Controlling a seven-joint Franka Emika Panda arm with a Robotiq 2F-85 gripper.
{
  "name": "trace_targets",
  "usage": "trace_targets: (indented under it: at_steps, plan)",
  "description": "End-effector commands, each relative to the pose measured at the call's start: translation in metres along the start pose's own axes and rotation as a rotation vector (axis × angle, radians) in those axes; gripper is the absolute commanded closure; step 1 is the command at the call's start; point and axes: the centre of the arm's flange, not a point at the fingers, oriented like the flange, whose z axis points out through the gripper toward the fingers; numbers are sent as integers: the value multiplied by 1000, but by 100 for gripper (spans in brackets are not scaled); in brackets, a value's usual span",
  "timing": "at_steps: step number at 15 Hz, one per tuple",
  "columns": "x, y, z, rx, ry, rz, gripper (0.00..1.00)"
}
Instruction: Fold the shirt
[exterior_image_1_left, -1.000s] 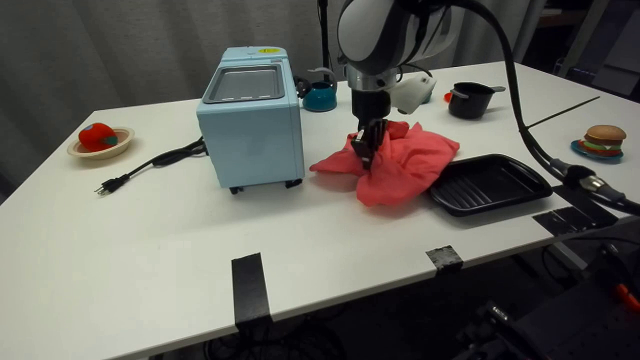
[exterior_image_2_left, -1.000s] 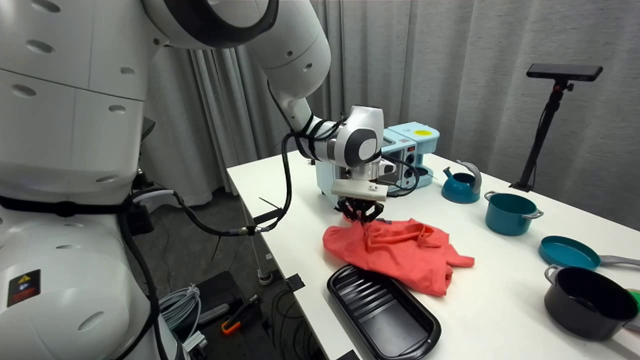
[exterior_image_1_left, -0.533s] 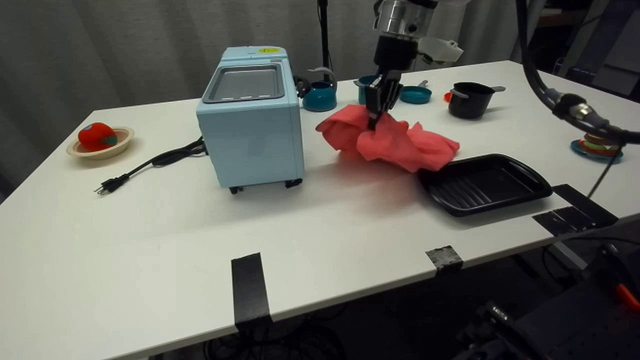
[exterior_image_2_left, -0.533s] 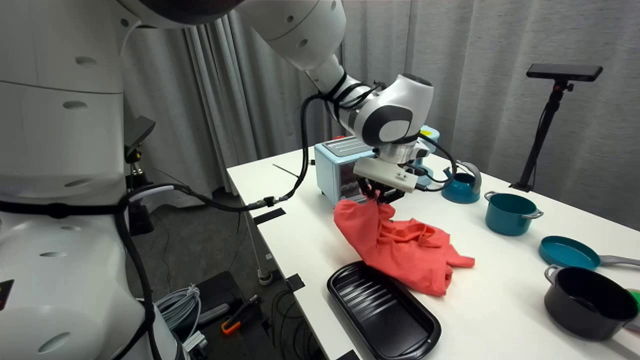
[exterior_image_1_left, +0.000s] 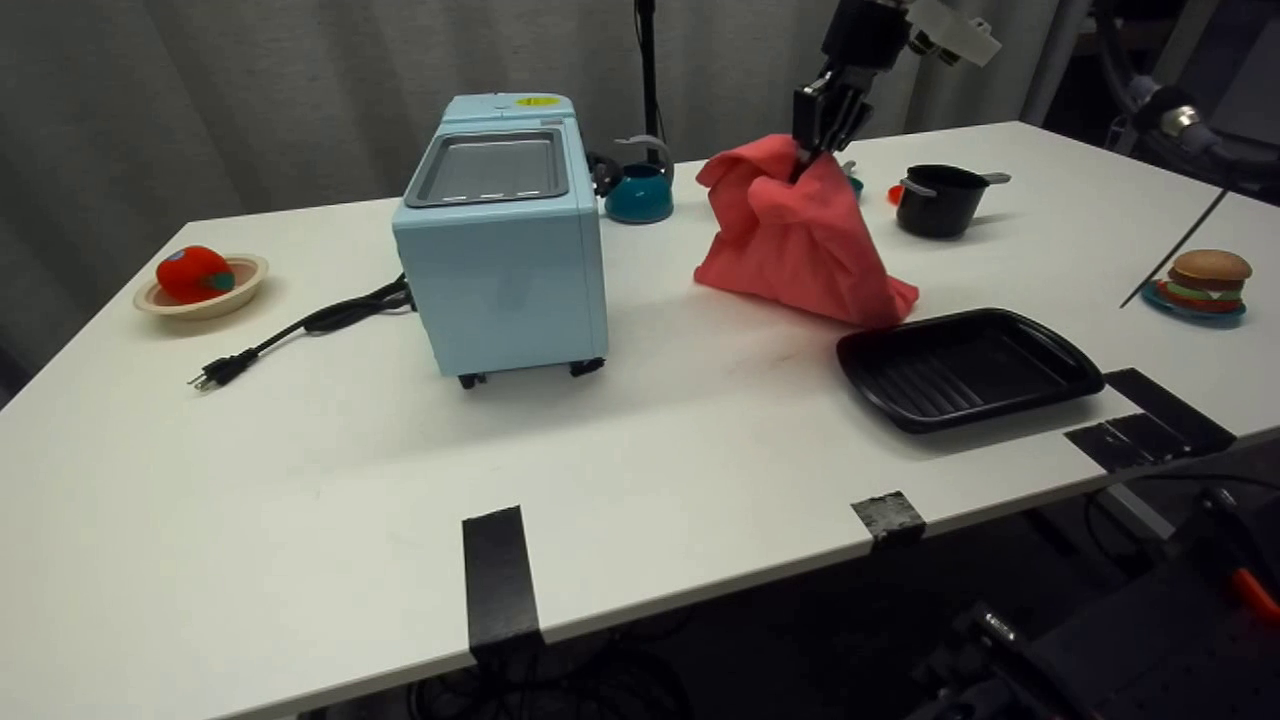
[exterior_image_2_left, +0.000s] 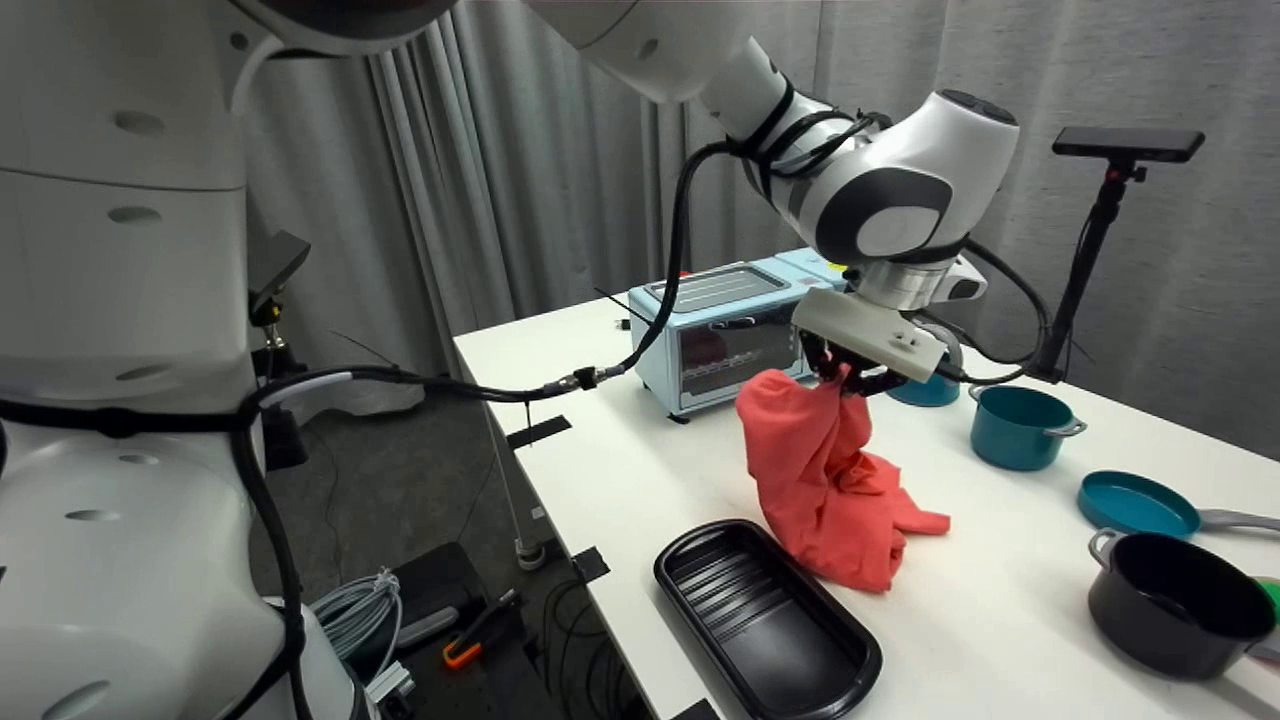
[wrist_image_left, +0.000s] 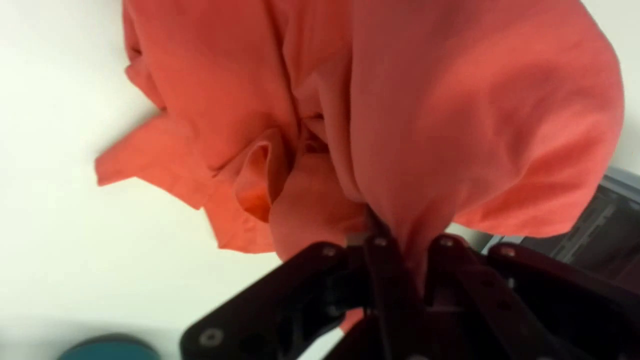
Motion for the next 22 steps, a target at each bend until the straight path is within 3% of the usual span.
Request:
trace_targets:
  at_steps: [1, 4, 9, 16, 22]
  plan:
    - [12, 24, 8, -95, -22, 65, 62]
    - [7, 39, 19, -172, -61, 131, 40]
    - [1, 46, 17, -324, -40, 218, 3]
    - [-14, 12, -22, -337, -21, 181, 0]
    - [-53, -34, -78, -335, 16, 151, 0]
